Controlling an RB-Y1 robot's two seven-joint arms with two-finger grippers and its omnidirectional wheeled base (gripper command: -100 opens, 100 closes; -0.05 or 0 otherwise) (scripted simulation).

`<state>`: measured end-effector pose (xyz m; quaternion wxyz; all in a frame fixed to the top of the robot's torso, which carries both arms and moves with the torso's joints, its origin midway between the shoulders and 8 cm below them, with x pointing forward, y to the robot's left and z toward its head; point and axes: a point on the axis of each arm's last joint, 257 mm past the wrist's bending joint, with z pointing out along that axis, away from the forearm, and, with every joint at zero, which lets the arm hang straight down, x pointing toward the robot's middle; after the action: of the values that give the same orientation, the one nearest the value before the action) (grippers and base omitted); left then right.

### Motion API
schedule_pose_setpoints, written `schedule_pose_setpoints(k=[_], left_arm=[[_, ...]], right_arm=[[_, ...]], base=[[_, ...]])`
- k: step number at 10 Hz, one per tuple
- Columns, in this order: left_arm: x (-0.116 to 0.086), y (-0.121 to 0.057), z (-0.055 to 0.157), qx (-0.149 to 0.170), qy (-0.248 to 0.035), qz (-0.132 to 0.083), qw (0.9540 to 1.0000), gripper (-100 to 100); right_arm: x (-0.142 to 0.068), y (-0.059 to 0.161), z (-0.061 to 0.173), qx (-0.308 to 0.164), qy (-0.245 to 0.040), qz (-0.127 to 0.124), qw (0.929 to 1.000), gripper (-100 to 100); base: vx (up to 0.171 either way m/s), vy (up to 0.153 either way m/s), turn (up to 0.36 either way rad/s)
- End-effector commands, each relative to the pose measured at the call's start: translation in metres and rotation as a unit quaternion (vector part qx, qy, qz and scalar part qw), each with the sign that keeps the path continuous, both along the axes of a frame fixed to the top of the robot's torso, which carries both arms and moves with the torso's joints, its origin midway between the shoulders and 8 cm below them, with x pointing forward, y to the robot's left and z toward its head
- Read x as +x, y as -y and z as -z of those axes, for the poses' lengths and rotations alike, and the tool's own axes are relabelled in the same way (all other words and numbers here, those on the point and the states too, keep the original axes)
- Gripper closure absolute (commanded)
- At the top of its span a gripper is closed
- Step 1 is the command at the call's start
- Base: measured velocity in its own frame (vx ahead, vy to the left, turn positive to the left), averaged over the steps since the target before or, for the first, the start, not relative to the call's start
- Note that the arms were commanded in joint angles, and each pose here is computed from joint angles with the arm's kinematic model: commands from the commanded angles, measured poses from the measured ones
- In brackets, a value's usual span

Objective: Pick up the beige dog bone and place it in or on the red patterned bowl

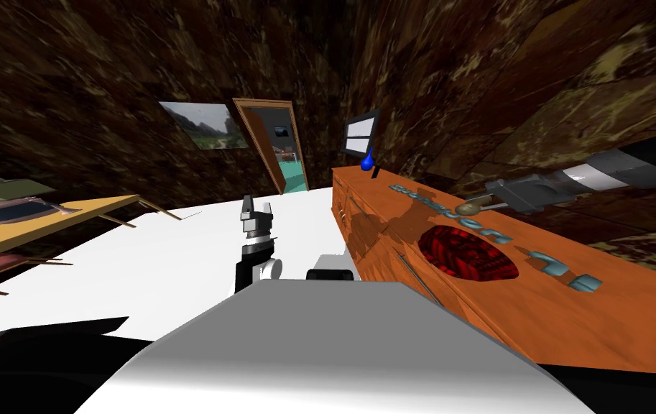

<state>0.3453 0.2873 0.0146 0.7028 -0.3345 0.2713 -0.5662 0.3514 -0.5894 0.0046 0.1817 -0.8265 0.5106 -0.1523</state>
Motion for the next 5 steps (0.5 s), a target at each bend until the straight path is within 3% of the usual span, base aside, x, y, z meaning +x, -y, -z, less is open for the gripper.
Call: schedule_pose_setpoints(k=[1,4,5], left_arm=[[0.000,0.000,0.000,0.000,0.000,0.000,1.0000,0],[0.000,0.000,0.000,0.000,0.000,0.000,1.0000,0],[0.000,0.000,0.000,0.000,0.000,0.000,1.0000,0]], right_arm=[[0.001,-0.009,-0.002,0.007,0.000,-0.006,1.0000,100],[0.005,-0.043,-0.002,0.039,-0.002,-0.027,0.9989,100],[0.005,-0.043,-0.002,0.039,-0.002,-0.027,0.9989,100]], base=[[-0.026,0.001,-0.061],[-0.035,0.009,-0.162],[-0.037,0.015,-0.081]])
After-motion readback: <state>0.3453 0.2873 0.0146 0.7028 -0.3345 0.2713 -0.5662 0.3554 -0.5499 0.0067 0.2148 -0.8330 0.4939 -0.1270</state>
